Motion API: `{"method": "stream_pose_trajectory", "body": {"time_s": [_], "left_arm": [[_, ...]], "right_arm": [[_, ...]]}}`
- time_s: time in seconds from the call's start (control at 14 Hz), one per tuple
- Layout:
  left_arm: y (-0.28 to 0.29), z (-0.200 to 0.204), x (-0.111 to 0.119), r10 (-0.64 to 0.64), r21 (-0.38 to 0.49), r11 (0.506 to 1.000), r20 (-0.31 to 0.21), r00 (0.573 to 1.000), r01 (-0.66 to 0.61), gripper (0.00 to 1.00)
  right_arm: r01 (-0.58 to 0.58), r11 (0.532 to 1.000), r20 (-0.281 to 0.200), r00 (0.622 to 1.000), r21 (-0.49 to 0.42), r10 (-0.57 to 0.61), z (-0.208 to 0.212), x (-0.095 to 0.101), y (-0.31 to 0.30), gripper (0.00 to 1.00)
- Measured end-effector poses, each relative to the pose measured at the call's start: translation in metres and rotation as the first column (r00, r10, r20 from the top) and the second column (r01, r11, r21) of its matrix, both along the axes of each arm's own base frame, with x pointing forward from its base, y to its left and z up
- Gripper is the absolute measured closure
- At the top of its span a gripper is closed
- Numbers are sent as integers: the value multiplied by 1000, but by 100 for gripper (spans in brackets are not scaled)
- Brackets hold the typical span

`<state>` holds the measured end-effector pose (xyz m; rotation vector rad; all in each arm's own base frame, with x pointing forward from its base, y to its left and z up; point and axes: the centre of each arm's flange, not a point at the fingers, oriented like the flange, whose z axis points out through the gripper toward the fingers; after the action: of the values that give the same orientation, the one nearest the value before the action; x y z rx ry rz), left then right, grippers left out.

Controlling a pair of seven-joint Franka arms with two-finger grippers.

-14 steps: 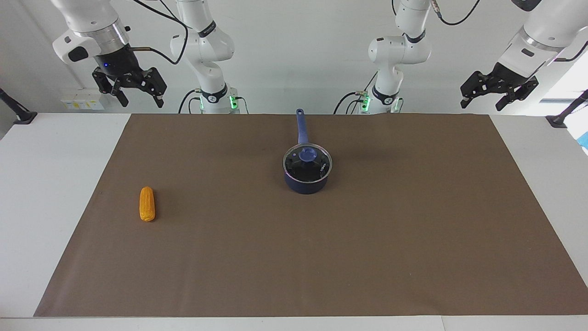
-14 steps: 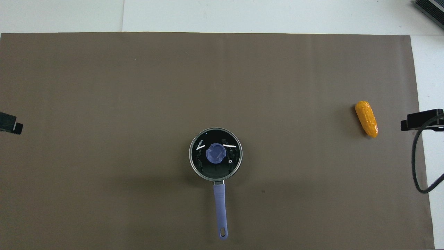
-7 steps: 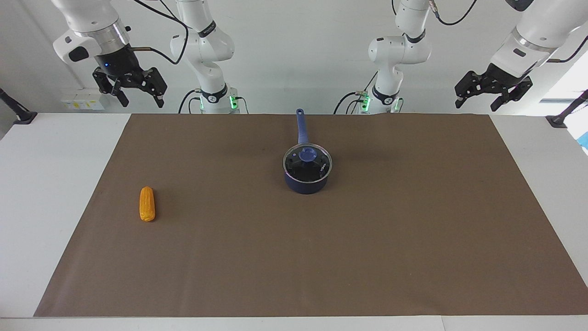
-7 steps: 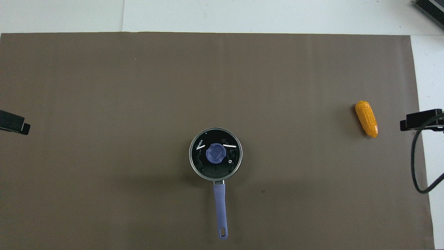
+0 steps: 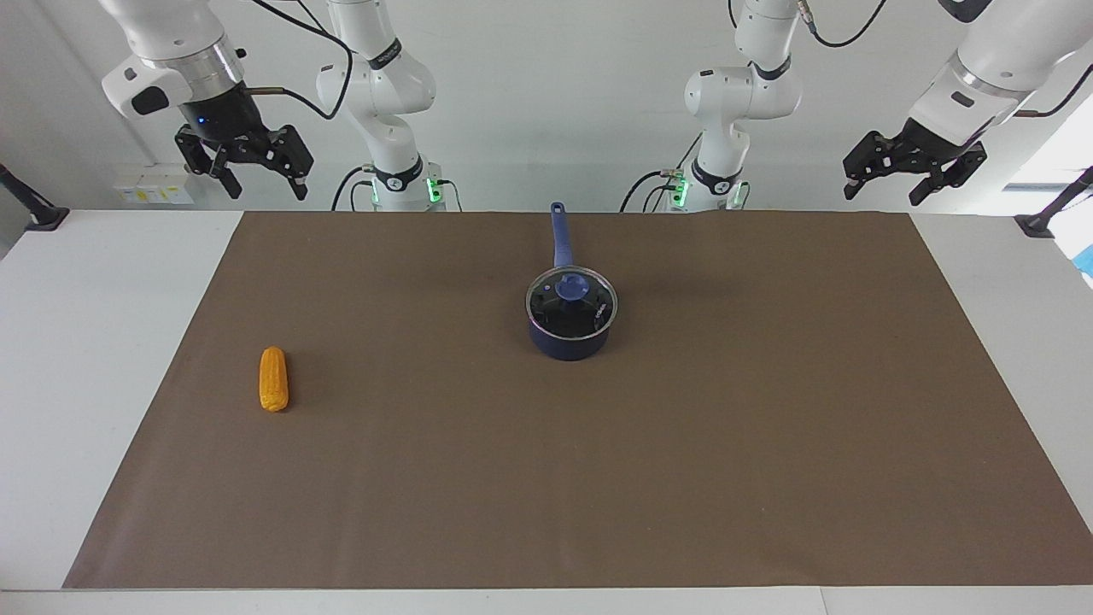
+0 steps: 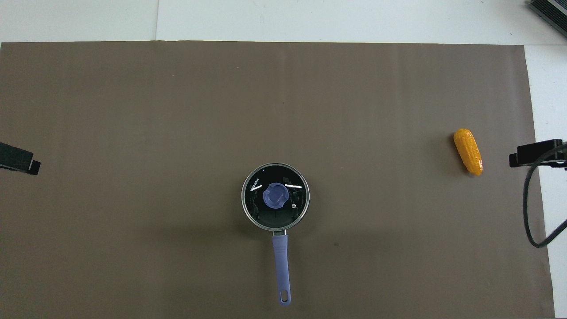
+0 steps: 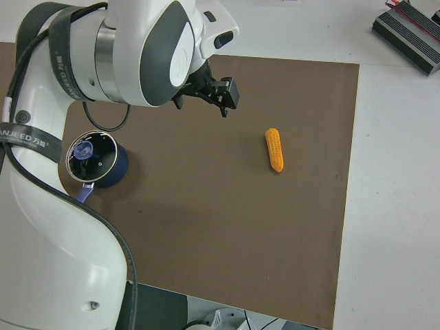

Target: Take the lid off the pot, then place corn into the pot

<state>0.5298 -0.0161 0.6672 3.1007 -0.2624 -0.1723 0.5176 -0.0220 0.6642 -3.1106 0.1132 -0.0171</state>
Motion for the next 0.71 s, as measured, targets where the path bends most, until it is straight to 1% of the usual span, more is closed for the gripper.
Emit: {"method": "stream_pose_trajectory", "body": {"time_s": [0.29,0.5,0.57,0.71], "left_arm": [[-30,-4,-2,-57,0,998,-10,998,57,0],[-65,-16,-5,-101,4,995,-35,994,101,0],[-79,-21,-6,-103,8,995,-42,994,103,0],[-112,-35,-9,-100,17,995,-40,994,101,0]], "right_arm": [[0,1000,-1,1000,0,0,0,0,0,0],[0,1000,0,1000,0,0,0,0,-1,0],[1,1000,4,1000,0,-1,-1,1,-2,0],[-5,1000,22,1000,-1,5,-11,6,-3,0]]}}
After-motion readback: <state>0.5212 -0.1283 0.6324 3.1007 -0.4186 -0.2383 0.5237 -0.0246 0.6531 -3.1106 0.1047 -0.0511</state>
